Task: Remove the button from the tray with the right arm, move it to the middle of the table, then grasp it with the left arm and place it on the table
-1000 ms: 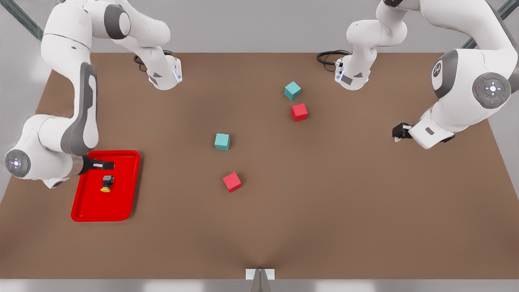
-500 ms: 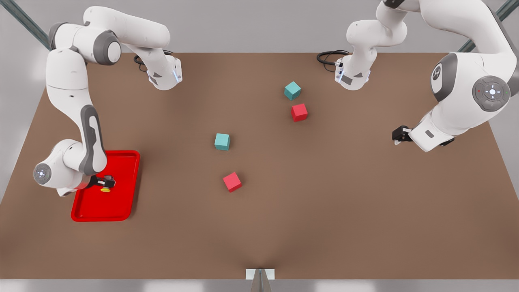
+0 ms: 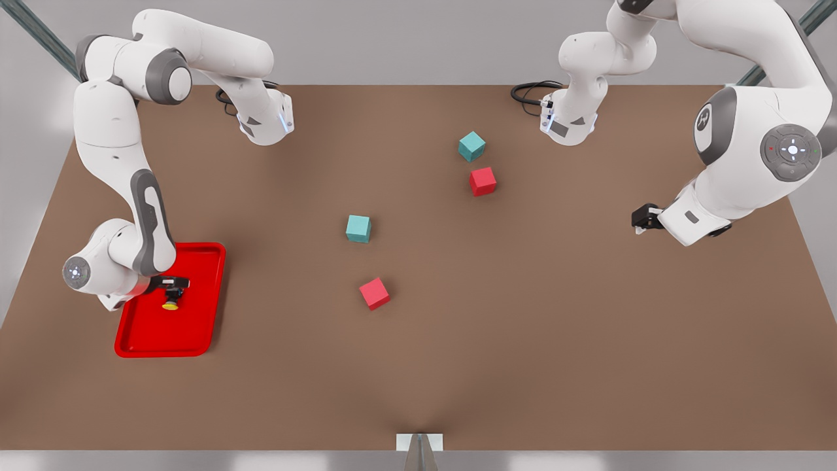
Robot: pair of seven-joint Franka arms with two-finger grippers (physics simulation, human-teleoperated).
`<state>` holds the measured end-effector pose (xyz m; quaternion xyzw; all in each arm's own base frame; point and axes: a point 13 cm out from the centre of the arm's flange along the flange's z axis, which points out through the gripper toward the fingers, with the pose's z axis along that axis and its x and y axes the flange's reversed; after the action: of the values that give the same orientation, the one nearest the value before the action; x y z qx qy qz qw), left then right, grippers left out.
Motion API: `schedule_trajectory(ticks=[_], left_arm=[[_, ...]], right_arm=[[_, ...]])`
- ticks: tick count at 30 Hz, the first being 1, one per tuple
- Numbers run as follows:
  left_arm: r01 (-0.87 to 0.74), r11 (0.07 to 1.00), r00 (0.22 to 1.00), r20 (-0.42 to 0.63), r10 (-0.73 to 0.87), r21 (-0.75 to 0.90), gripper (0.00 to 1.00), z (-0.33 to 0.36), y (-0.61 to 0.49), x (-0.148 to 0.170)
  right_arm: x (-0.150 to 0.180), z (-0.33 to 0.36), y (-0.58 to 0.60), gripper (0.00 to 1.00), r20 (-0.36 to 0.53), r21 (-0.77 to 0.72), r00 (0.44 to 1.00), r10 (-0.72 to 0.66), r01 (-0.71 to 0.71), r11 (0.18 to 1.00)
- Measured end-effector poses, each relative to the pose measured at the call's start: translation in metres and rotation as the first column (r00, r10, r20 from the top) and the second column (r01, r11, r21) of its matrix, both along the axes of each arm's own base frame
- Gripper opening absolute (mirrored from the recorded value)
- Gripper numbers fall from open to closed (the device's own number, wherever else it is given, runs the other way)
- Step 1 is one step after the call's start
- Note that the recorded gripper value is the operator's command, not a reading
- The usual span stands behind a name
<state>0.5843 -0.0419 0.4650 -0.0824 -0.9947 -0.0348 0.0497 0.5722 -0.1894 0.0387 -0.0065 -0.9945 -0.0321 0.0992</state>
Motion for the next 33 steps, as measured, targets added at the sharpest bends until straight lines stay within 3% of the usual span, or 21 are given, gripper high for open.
schedule_trajectory(ticks=[9,28,29,31,33], left_arm=[[0.002,1.0,1.0,-0.002,-0.002,0.0,1.0,0.0,-0.001,-0.001],[0.002,1.0,1.0,-0.005,-0.002,0.0,1.0,0.001,-0.001,-0.002],[0.003,1.0,1.0,-0.005,-0.002,0.0,1.0,0.001,-0.001,-0.002],[0.003,1.0,1.0,-0.005,-0.003,0.0,1.0,0.001,-0.001,-0.002],[0.003,1.0,1.0,-0.005,-0.003,0.0,1.0,0.001,-0.001,-0.002]], right_arm=[[0.008,0.0,0.005,1.0,0.022,0.002,0.999,0.049,-0.049,0.999],[0.02,-0.001,0.002,1.0,0.051,-0.028,0.998,-0.044,0.045,0.999],[0.02,-0.002,0.002,0.97,0.05,-0.028,0.998,-0.048,0.049,0.998],[0.018,-0.003,0.001,0.6,0.047,-0.028,0.997,-0.056,0.057,0.998],[0.018,-0.003,0.001,0.53,0.046,-0.027,0.997,-0.059,0.06,0.998]])
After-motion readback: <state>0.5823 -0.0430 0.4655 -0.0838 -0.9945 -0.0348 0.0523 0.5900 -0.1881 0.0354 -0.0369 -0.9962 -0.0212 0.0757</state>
